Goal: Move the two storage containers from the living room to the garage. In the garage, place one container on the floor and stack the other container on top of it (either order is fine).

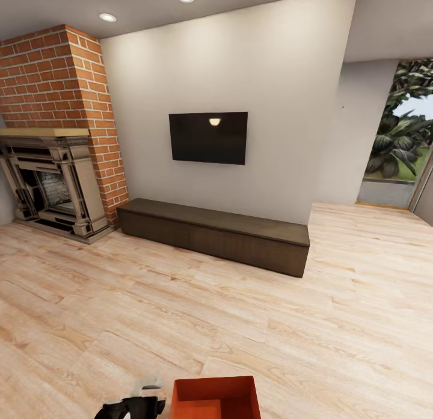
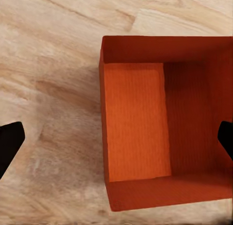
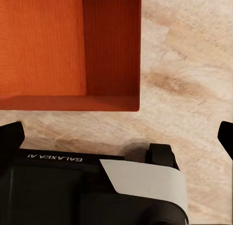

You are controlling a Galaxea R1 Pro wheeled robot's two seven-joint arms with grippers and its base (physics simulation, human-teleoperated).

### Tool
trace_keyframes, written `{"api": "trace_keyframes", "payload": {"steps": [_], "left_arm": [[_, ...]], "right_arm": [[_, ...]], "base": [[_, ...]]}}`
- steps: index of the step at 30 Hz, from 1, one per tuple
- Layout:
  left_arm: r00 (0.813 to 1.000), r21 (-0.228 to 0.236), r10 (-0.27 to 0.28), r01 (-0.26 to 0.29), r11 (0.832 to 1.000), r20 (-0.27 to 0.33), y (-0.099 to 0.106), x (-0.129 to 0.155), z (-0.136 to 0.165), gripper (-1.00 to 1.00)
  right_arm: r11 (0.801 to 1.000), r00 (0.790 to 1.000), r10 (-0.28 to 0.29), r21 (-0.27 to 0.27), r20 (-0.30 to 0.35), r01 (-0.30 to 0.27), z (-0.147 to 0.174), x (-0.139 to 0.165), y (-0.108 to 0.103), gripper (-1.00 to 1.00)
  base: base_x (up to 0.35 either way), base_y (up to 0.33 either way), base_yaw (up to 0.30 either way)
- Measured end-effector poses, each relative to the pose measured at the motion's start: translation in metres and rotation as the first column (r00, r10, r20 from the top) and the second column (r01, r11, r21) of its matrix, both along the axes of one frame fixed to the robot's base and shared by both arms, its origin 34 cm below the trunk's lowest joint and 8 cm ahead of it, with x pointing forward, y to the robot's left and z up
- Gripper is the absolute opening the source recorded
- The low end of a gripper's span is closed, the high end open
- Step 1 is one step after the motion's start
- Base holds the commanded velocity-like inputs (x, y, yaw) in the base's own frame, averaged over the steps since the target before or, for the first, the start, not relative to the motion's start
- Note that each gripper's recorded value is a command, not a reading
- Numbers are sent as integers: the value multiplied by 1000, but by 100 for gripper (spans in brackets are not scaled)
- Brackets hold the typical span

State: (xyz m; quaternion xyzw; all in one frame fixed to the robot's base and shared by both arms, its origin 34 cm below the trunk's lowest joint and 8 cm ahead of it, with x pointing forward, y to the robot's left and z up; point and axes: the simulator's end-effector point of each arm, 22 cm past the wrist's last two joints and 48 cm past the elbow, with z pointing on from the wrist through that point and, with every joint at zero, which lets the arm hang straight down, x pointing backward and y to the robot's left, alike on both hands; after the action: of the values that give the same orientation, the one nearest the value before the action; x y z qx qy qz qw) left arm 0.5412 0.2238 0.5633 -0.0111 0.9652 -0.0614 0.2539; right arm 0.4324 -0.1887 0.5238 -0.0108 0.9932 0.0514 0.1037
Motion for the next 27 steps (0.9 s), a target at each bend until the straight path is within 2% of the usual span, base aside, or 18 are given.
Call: {"api": "trace_keyframes", "payload": {"steps": [5,9,16,27], "left_arm": [[999,3,6,-6,1000,-54,-5,-21,-16,100],[997,17,18,-16,1000,-78,-6,-31,-25,100],[999,24,34,-33,999,-36,-12,-35,-30,100],[999,30,39,-38,999,-38,-13,-44,-37,100]], "right_arm": [[1000,1000,3,-19,-12,-3,3,29,-5,100],[997,1000,-11,-79,0,11,7,44,-17,100],[992,999,-21,-120,39,26,22,74,-23,100],[991,999,-27,-133,44,33,23,79,-30,100]], "base": [[0,0,0],[0,0,0],[0,0,0],[0,0,0]]}}
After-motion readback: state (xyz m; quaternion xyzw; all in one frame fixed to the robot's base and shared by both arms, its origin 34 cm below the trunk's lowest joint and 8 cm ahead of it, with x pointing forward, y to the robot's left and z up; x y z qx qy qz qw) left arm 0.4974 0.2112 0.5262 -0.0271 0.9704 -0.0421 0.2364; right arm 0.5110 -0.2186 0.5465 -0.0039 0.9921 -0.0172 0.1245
